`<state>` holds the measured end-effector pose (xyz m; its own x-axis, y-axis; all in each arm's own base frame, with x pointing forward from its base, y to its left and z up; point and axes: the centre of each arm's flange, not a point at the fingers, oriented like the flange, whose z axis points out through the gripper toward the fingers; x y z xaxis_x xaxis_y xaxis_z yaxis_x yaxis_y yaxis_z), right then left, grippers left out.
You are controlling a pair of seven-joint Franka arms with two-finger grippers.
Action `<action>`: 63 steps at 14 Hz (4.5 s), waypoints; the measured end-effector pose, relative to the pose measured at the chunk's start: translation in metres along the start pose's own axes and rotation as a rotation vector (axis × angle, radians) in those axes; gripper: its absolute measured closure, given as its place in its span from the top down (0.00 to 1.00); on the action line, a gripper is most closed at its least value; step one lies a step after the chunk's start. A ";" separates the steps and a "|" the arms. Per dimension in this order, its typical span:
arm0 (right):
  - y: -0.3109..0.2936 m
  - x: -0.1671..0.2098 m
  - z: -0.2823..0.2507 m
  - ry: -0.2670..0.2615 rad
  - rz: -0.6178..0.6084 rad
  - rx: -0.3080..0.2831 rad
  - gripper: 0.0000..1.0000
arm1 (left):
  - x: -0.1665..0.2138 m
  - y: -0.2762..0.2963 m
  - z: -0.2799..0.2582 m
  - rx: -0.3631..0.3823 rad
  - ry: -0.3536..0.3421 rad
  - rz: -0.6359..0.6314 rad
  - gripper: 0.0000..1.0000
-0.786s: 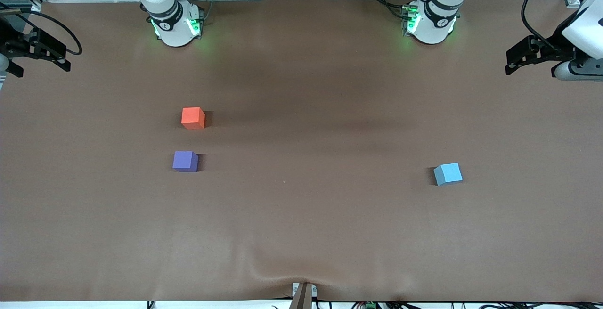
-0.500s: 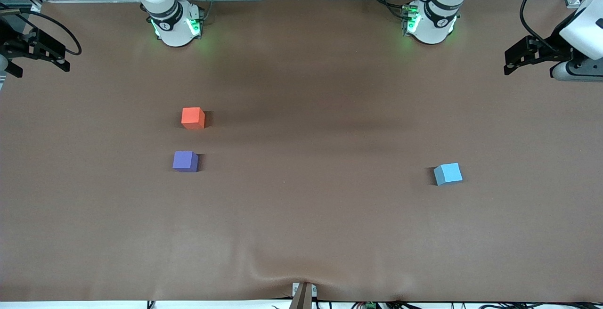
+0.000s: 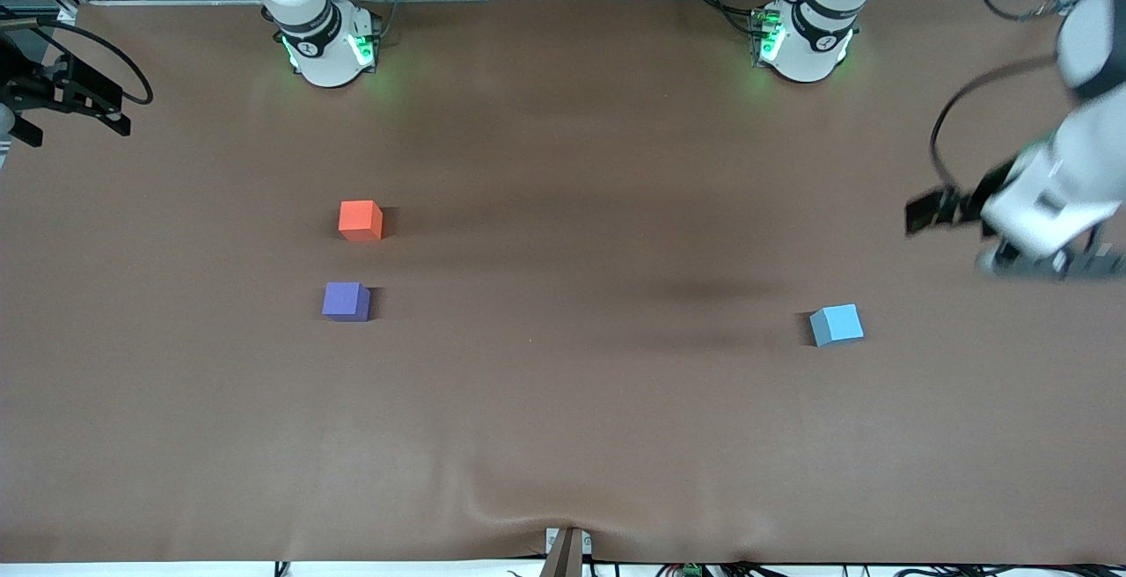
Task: Place blue block between orange and purple blocks
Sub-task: 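Reach the left gripper down to the light-blue block and grasp it, then lift the blue block and carry it toward the table's middle, set down, then open the left gripper and withdraw while the right gripper reaches out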
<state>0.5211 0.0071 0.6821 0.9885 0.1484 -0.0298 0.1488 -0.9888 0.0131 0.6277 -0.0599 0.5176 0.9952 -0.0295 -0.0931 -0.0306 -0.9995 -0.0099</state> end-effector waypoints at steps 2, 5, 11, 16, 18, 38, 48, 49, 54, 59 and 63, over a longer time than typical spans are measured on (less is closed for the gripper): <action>0.000 0.000 0.000 0.000 -0.001 0.000 1.00 | 0.023 0.000 0.033 -0.002 -0.003 -0.019 1.00; 0.000 0.000 0.000 0.000 0.000 0.001 1.00 | 0.044 0.002 0.079 -0.003 -0.026 -0.029 1.00; 0.000 0.000 0.000 0.000 0.000 0.003 1.00 | 0.078 -0.012 0.208 -0.004 -0.105 -0.064 1.00; -0.002 0.001 0.000 0.000 -0.004 0.003 1.00 | 0.075 -0.016 0.283 -0.007 -0.093 -0.090 1.00; -0.002 0.001 0.000 0.001 -0.004 0.004 1.00 | 0.068 -0.016 0.298 -0.006 -0.102 -0.114 1.00; -0.006 0.001 0.000 0.002 -0.010 0.005 1.00 | -0.004 0.269 0.245 0.028 -0.040 -0.007 0.56; -0.006 0.001 0.000 0.002 -0.011 0.005 1.00 | -0.134 0.507 0.309 -0.081 -0.025 -0.056 0.55; -0.006 0.001 0.000 0.002 -0.011 0.005 1.00 | -0.141 0.514 0.320 -0.085 -0.020 -0.068 0.55; -0.006 0.001 0.000 0.002 -0.011 0.005 1.00 | -0.133 0.528 0.290 -0.134 0.061 -0.067 0.93; -0.005 0.003 0.002 -0.002 -0.018 0.006 1.00 | -0.088 0.454 0.113 -0.146 0.183 -0.139 1.00; -0.002 0.023 0.039 -0.080 -0.018 0.018 1.00 | -0.034 0.302 0.019 -0.096 0.160 -0.176 1.00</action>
<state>0.5427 0.0114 0.6420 0.9801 0.1650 -0.1100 0.1653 -0.9862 -0.0063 0.5825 -0.3602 0.4984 0.9866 0.1512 0.0607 0.1459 -0.9858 0.0836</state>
